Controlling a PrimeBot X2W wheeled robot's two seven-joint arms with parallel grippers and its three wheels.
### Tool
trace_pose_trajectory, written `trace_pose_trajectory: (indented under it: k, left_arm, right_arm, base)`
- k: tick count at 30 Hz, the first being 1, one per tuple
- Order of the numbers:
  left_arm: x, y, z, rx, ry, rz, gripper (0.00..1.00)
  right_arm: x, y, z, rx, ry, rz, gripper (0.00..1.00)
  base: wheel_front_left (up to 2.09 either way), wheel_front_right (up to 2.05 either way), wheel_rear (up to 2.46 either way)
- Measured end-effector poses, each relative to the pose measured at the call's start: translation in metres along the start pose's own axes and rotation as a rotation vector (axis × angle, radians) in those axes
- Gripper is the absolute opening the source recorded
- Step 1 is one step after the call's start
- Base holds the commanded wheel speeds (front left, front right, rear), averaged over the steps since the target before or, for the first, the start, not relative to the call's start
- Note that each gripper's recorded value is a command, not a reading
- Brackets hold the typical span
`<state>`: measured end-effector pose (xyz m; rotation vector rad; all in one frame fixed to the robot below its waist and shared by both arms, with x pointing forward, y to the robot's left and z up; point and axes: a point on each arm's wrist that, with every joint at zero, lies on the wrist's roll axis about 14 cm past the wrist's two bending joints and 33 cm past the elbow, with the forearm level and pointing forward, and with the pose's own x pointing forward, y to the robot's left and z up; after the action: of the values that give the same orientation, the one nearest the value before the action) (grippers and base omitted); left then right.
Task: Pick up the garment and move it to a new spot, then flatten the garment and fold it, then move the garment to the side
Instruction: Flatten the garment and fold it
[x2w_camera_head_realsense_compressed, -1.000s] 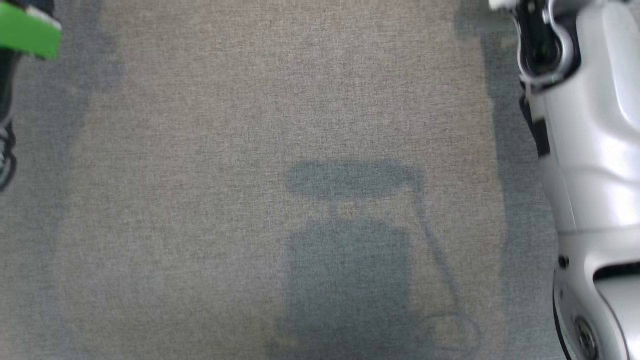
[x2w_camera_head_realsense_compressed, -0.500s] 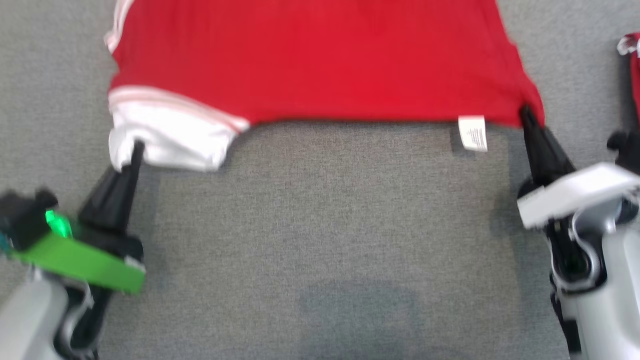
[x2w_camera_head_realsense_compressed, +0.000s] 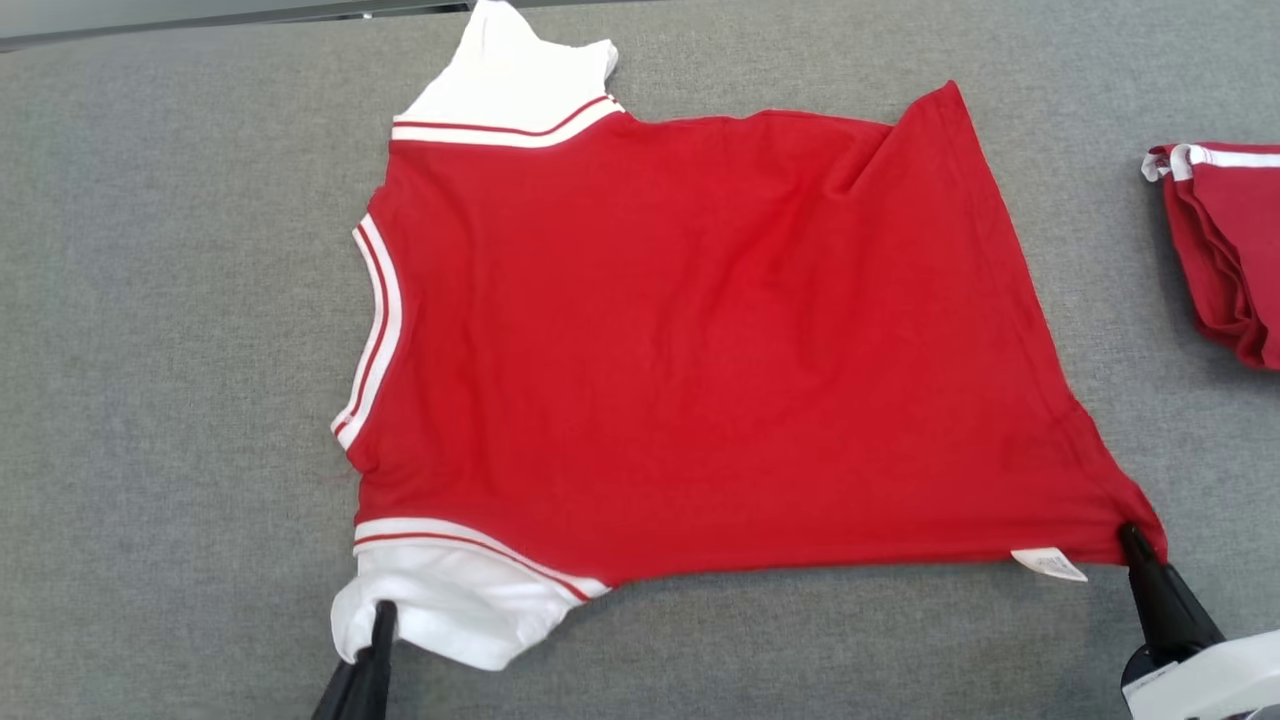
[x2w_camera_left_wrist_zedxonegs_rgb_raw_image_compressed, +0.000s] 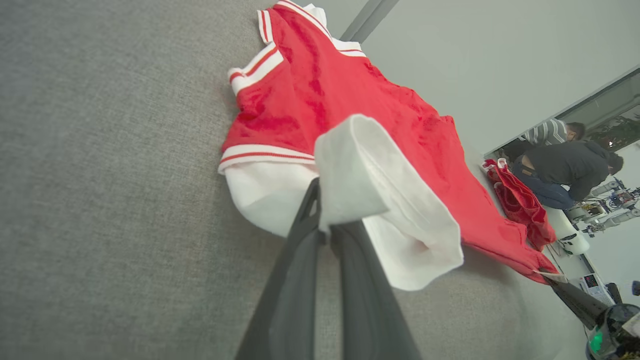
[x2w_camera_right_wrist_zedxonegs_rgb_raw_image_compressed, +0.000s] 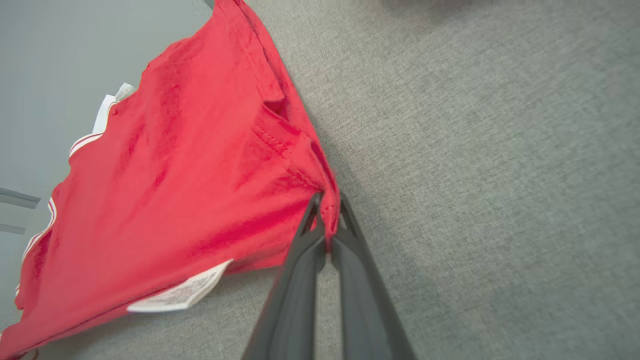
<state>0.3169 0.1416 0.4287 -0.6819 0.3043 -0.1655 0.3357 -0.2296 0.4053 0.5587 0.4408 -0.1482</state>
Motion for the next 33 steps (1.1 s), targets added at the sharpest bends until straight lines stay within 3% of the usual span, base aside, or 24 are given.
trace_pose_trajectory:
  k: [6,16,22,28,29,32,33]
  left_arm:
    - [0.003,-0.007,-0.006,0.005,0.069,-0.046,0.00]
    - [0.055,-0.024,0.041,0.065,0.112,-0.181,0.00]
    - [0.093,-0.020,0.053,0.136,0.148,-0.188,0.00]
    - [0.119,-0.018,0.056,0.135,0.158,-0.176,0.00]
    - [0.122,-0.018,0.052,0.141,0.181,-0.181,0.00]
    - [0.132,-0.013,0.045,0.151,0.223,-0.167,0.00]
    - [0.134,-0.013,0.040,0.159,0.246,-0.168,0.00]
  right_arm:
    - [0.005,0.013,0.006,0.034,-0.021,0.035,0.00]
    - [0.039,0.052,0.033,0.019,-0.044,0.147,0.00]
    - [0.062,0.052,0.039,-0.030,-0.015,0.133,0.00]
    - [0.076,0.052,0.031,-0.039,0.021,0.125,0.00]
    - [0.078,0.053,0.030,-0.039,0.024,0.125,0.21]
    - [0.084,0.057,0.029,-0.042,0.020,0.133,0.46]
    - [0.086,0.059,0.029,-0.045,0.017,0.136,0.81]
  base:
    - [0.00,0.00,0.00]
    - [0.00,0.00,0.00]
    - [0.00,0.00,0.00]
    - [0.00,0.00,0.00]
    - [0.00,0.00,0.00]
    - [0.00,0.00,0.00]
    - [0.00,0.00,0.00]
